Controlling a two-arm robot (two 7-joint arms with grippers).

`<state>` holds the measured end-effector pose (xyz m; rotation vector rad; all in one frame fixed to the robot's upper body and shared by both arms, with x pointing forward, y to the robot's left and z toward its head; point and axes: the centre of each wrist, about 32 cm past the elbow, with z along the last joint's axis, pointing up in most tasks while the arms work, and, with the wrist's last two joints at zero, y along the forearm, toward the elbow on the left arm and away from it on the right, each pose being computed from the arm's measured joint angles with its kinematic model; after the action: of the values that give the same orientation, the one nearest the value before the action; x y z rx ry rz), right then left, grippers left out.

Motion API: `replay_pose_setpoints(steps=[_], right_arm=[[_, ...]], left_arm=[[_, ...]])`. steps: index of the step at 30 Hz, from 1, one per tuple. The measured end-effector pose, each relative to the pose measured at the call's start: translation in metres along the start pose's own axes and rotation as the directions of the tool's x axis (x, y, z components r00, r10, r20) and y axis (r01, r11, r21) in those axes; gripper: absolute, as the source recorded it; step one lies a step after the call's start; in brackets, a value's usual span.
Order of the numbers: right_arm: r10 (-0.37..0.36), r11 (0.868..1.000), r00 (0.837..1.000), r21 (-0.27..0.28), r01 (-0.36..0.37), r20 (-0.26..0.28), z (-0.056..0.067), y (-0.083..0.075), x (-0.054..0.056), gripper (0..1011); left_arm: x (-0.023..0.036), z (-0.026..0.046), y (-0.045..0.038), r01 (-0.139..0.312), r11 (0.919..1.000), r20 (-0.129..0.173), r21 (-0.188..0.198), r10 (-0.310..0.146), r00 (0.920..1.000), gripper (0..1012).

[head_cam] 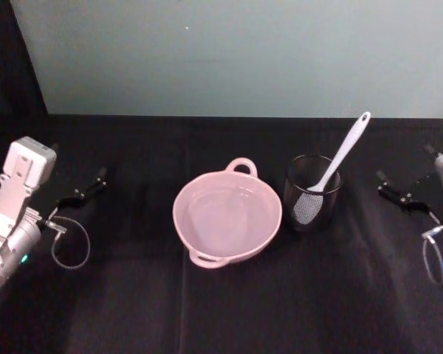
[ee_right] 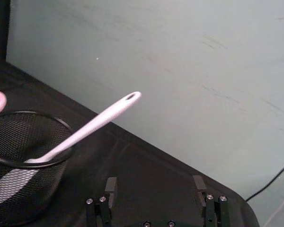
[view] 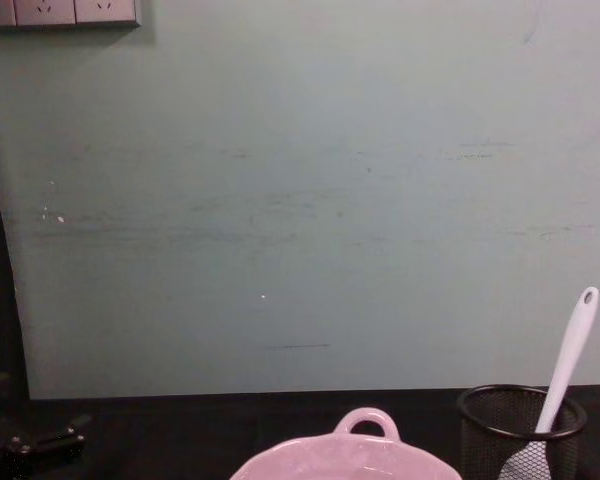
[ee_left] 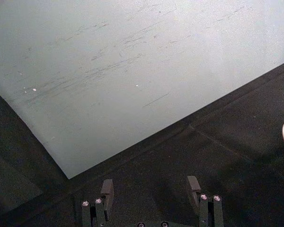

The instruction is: Use the one hand to pick up the spoon and stir the clear water in the bowl.

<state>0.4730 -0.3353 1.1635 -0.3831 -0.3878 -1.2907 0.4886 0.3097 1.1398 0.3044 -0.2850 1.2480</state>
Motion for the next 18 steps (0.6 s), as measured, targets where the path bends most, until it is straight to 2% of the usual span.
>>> replay_pose_setpoints(steps=[1, 4, 6, 7, 10, 11, 12, 13, 15, 16, 17, 18], right_arm=[[0.0, 1.0, 1.0, 0.0, 0.0, 0.0, 0.0, 0.0, 0.0, 1003], [0.006, 1.0, 0.999, 0.007, -0.006, -0.052, 0.003, -0.006, 0.007, 1003], [0.025, 1.0, 0.991, 0.019, -0.023, -0.133, 0.006, -0.01, 0.012, 1003], [0.042, 0.999, 0.979, 0.032, -0.036, -0.202, 0.007, -0.012, 0.016, 1002], [0.071, 0.997, 0.945, 0.051, -0.058, -0.318, 0.01, -0.015, 0.023, 1003], [0.094, 0.995, 0.913, 0.061, -0.076, -0.397, 0.011, -0.016, 0.027, 1003], [0.102, 0.995, 0.899, 0.064, -0.083, -0.426, 0.012, -0.016, 0.028, 1003], [0.121, 0.993, 0.86, 0.069, -0.1, -0.496, 0.014, -0.016, 0.032, 1003], [0.138, 0.99, 0.824, 0.072, -0.118, -0.549, 0.017, -0.016, 0.036, 1003], [0.15, 0.988, 0.787, 0.073, -0.134, -0.598, 0.019, -0.016, 0.04, 1003], [0.158, 0.987, 0.767, 0.072, -0.145, -0.622, 0.02, -0.015, 0.041, 1003], [0.171, 0.984, 0.721, 0.075, -0.164, -0.671, 0.023, -0.014, 0.045, 1003]], left_arm=[[0.0, 0.0, 0.0, 0.0, 1.0, 0.0, 0.0, 0.0, 1.0, 1011], [0.0, 0.0, 0.0, 0.0, 1.0, 0.0, 0.0, 0.0, 1.0, 1011], [0.0, 0.0, 0.0, 0.0, 1.0, 0.0, 0.0, 0.0, 1.0, 1011], [0.0, 0.0, 0.0, 0.0, 1.0, 0.0, 0.0, 0.0, 1.0, 1011], [0.0, 0.0, 0.0, 0.0, 1.0, 0.0, 0.0, 0.0, 1.0, 1011], [0.0, 0.0, 0.0, 0.0, 1.0, 0.0, 0.0, 0.0, 1.0, 1011], [0.0, 0.0, 0.0, 0.0, 1.0, 0.0, 0.0, 0.0, 1.0, 1011], [0.0, 0.0, 0.0, 0.0, 1.0, 0.0, 0.0, 0.0, 1.0, 1011], [0.0, 0.0, 0.0, 0.0, 1.0, 0.0, 0.0, 0.0, 1.0, 1011], [0.0, 0.0, 0.0, 0.0, 1.0, 0.0, 0.0, 0.0, 1.0, 1011], [0.0, 0.0, 0.0, 0.0, 1.0, 0.0, 0.0, 0.0, 1.0, 1011], [0.0, 0.0, 0.0, 0.0, 1.0, 0.0, 0.0, 0.0, 1.0, 1011]])
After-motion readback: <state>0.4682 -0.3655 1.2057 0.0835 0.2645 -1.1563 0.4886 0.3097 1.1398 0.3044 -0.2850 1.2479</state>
